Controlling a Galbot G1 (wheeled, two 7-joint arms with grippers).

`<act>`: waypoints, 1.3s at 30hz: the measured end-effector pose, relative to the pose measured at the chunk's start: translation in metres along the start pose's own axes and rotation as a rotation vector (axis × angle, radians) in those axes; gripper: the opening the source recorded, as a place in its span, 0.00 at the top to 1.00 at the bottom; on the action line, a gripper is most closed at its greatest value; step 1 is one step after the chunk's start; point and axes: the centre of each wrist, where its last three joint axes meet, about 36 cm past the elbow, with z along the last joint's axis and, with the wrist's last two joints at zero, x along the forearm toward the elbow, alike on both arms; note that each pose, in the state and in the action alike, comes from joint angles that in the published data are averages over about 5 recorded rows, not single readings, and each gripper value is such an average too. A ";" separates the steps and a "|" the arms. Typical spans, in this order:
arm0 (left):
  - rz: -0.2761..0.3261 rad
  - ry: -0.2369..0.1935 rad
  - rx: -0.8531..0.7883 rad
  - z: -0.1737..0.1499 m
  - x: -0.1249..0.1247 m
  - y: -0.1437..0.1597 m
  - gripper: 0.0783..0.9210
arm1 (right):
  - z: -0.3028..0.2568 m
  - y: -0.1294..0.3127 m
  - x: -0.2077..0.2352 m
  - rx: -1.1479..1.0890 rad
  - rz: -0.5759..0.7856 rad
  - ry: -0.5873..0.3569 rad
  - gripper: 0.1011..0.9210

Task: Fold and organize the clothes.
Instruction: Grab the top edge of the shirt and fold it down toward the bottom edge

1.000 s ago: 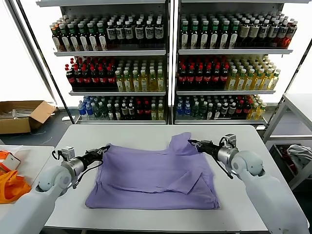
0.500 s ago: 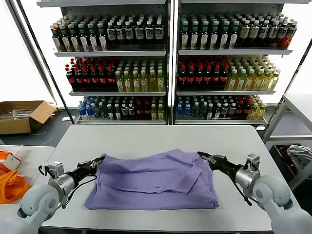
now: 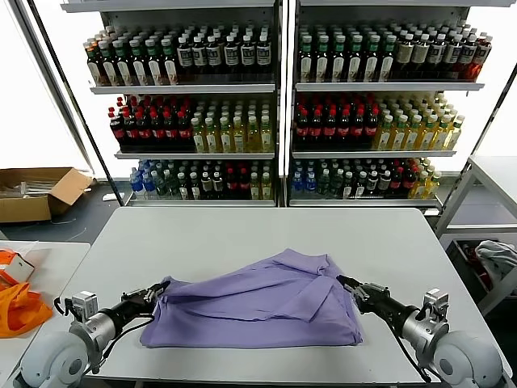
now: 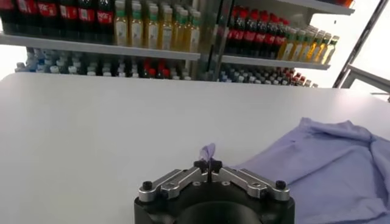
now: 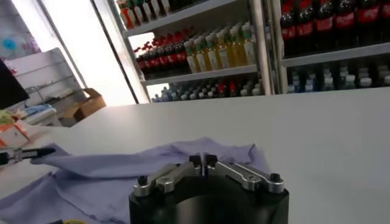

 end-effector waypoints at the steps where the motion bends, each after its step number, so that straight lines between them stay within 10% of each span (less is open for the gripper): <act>1: 0.001 0.000 0.000 0.001 0.000 0.000 0.98 | 0.001 0.001 -0.005 0.001 0.011 0.004 0.63; 16: 0.013 -0.005 -0.002 0.001 0.002 0.000 0.98 | 0.001 0.019 -0.099 -0.024 0.087 0.047 0.17; 39: 0.019 -0.015 0.004 0.002 0.003 -0.003 0.98 | 0.012 0.022 -0.129 -0.033 0.125 0.105 0.94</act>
